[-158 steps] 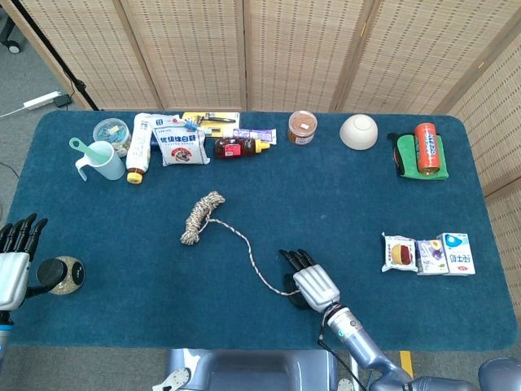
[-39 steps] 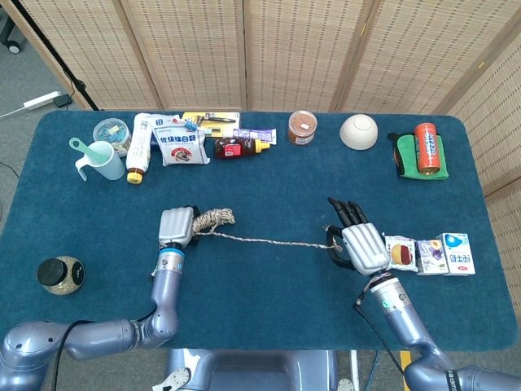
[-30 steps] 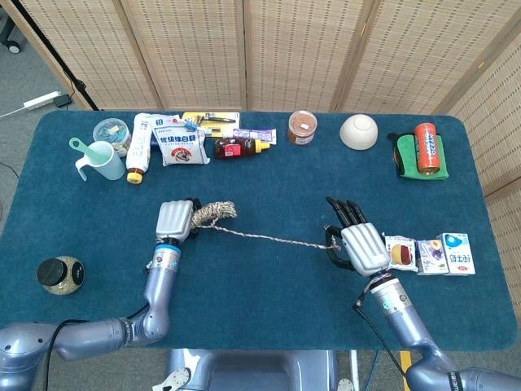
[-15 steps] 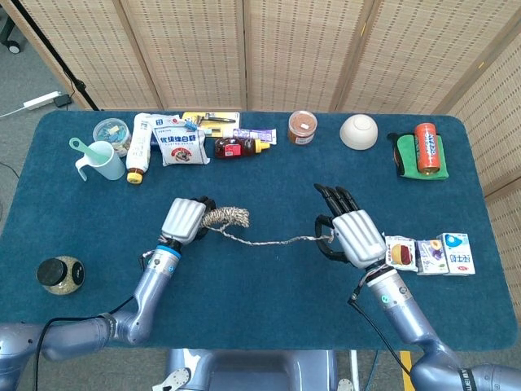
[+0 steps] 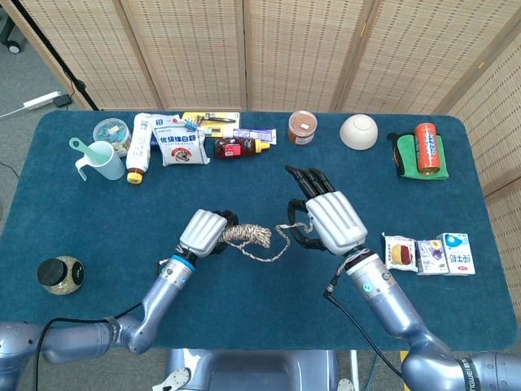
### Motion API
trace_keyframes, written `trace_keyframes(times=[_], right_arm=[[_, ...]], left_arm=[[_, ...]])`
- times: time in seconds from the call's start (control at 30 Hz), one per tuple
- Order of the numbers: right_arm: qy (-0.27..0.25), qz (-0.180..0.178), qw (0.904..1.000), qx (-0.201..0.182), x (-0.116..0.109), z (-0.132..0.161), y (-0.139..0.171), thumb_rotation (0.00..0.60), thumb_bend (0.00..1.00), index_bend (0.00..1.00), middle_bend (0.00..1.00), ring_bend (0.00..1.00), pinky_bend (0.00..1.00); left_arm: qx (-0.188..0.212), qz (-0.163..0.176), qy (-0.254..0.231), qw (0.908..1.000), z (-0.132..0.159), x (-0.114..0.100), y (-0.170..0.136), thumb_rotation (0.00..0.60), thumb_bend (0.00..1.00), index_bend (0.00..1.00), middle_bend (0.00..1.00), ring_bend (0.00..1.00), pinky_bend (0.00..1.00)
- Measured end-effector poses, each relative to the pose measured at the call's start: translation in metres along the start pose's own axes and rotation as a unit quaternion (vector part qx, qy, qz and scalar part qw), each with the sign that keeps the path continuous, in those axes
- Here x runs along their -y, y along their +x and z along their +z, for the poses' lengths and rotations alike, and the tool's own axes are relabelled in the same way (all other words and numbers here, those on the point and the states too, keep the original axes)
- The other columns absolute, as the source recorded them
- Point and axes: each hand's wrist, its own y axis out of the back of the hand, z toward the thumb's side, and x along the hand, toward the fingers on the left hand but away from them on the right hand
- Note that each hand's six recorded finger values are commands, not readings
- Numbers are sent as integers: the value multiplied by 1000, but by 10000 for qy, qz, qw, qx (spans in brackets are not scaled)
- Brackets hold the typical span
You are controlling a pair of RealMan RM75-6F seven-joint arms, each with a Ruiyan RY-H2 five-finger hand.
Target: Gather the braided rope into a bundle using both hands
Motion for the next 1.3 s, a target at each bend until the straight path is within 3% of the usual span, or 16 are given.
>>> trace_keyframes(times=[0.17, 0.3, 0.47, 0.67, 0.87, 1.3], right_arm=[[-39, -96, 9999, -57, -13, 23, -15, 600, 465, 688, 0, 0, 0], [-83, -246, 9997, 8, -25, 35, -29, 600, 470, 697, 0, 0, 0], [-111, -381, 9990, 208, -33, 36, -46, 600, 472, 703, 0, 0, 0], [-340, -514, 9965, 556, -35, 29, -69, 600, 473, 703, 0, 0, 0], [-360, -629, 9929, 945, -30, 6, -87, 600, 475, 708, 0, 0, 0], [-454, -521, 9808, 1823, 2, -75, -110, 600, 475, 714, 0, 0, 0]], left_arm=[[108, -152, 147, 9997, 8, 4, 1, 600, 492, 552, 438, 521, 723], [206, -210, -6, 9996, 17, 5, -1, 600, 520, 552, 438, 521, 723], [424, -242, 27, 9988, 28, 3, -6, 600, 525, 552, 438, 521, 723], [607, -516, 75, 9968, 34, 11, -8, 600, 526, 551, 438, 516, 723], [775, -580, 21, 9953, 37, 11, -14, 600, 527, 539, 438, 506, 723], [848, -529, -289, 9946, 29, -3, -25, 600, 532, 539, 438, 505, 723]])
